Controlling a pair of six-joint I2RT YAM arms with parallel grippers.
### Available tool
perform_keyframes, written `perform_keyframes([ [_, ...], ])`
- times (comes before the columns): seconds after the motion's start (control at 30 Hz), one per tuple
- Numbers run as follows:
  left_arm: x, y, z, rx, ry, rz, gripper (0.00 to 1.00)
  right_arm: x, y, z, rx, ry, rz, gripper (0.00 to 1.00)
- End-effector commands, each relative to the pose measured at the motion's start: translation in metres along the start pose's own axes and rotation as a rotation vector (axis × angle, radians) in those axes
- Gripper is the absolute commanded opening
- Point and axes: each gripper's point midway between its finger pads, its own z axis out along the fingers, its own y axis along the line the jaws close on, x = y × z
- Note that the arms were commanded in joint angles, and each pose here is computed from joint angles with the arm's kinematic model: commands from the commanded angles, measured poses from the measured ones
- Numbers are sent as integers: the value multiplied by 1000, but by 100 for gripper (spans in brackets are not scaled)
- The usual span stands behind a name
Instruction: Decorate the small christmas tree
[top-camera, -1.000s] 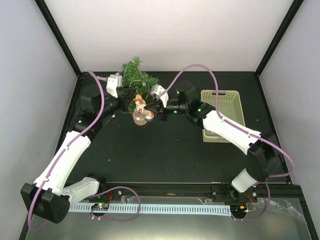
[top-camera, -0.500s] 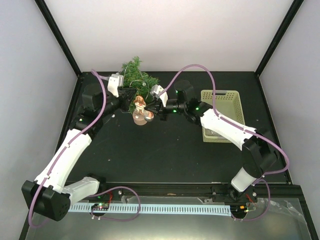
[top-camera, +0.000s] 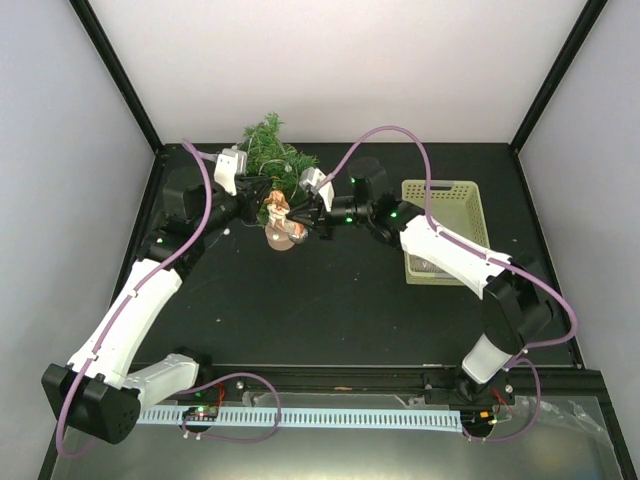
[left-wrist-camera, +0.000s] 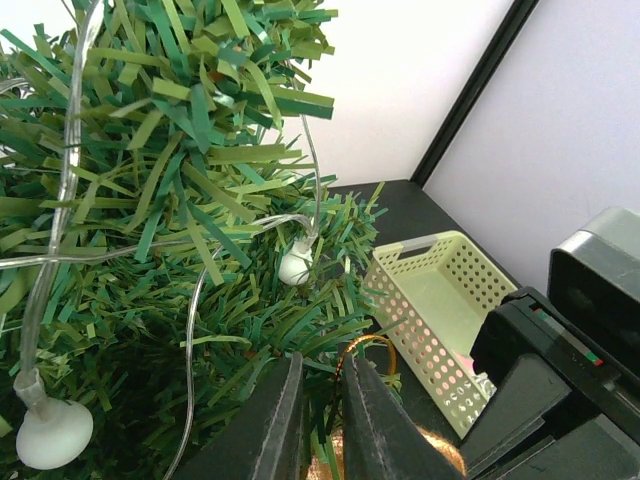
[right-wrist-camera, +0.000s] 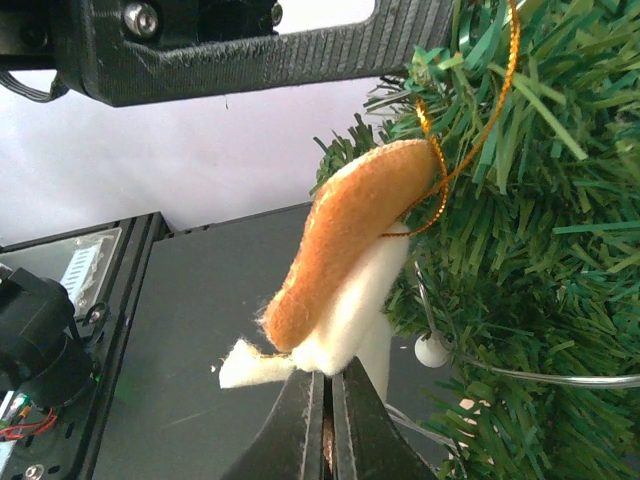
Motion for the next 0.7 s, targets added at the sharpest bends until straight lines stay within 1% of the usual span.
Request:
perform_keyframes([
  [0.0, -14, -2, -7, -11, -29, 30, 13, 2, -1, 4, -28, 7, 27, 2],
  [0.1, -15, -2, -7, -11, -29, 34, 14, 4, -2, 5, -30, 14, 39, 5],
  [0.2, -15, -2, -7, -12, -29, 36, 14, 4, 1, 4, -39, 17, 45, 9],
  [0.47, -12, -3, -7, -1, -18, 34, 16, -2, 9, -4, -50, 13, 51, 34],
  [0.67, -13, -10, -12, 24, -24, 33, 19, -13, 18, -14, -53, -7, 35, 46],
])
